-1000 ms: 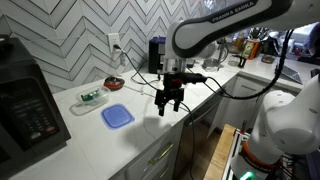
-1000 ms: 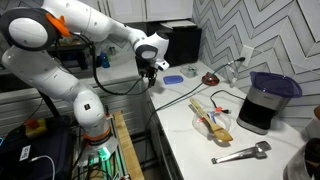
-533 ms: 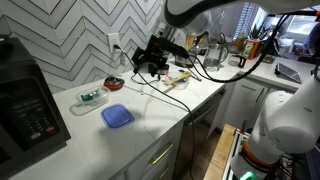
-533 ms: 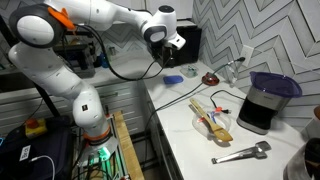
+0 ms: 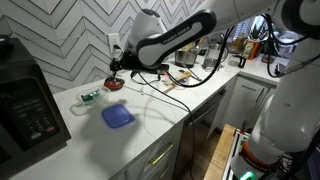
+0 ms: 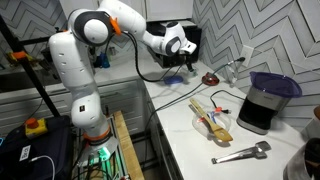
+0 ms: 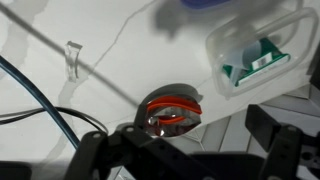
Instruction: Put the clear container on top of the microwave
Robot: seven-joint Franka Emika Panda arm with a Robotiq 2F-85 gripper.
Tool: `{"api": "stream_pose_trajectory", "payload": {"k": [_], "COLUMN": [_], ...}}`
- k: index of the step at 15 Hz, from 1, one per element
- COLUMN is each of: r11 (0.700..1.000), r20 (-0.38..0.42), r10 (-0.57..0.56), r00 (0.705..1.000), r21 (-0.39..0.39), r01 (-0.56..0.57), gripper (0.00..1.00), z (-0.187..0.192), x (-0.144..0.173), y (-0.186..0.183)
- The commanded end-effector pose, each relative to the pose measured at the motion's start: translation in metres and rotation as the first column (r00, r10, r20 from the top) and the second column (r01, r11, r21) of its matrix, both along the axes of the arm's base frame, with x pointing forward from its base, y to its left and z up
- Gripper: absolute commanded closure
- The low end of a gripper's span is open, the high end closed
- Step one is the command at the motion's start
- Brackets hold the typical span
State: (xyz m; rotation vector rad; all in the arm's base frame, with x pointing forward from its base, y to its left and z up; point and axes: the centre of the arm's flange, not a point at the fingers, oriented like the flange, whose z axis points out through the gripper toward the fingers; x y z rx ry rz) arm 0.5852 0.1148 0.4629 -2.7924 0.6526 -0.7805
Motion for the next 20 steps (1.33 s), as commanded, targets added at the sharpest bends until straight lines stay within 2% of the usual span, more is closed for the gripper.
{"api": "stream_pose_trajectory", "payload": {"k": [1,4,7,11,15,16,17,18,20], "r11": [1.000,1.000,1.000,0.995,0.992,0.992,0.992,0.993,0.992], "r20": [-0.016,-0.023,0.005,0.005,-0.021,-0.030,-0.042,-0.054,-0.080], "r10": [-0.023,-0.027,-0.025,0.076,0.103,0.099,0.102,0.101,0.098], "r00": [1.000,0.999,1.000,0.997,0.994,0.995,0.994,0.993,0.992], "r21": [-0.010,-0.009,0.001,-0.058,-0.072,-0.074,-0.066,-0.063,-0.069], "r01": [0.023,0.027,0.025,-0.076,-0.104,-0.101,-0.105,-0.104,-0.103], "gripper": [0.00,0.00,0.00,0.00,0.00,0.05,0.12,0.23,0.36], "z": [-0.012,-0.021,-0.020,-0.033,-0.046,-0.050,-0.055,-0.060,-0.070], "x": [0.009,0.017,0.021,0.048,0.068,0.073,0.077,0.081,0.086], "y": [0.001,0.001,0.008,0.040,0.054,0.055,0.055,0.055,0.054]}}
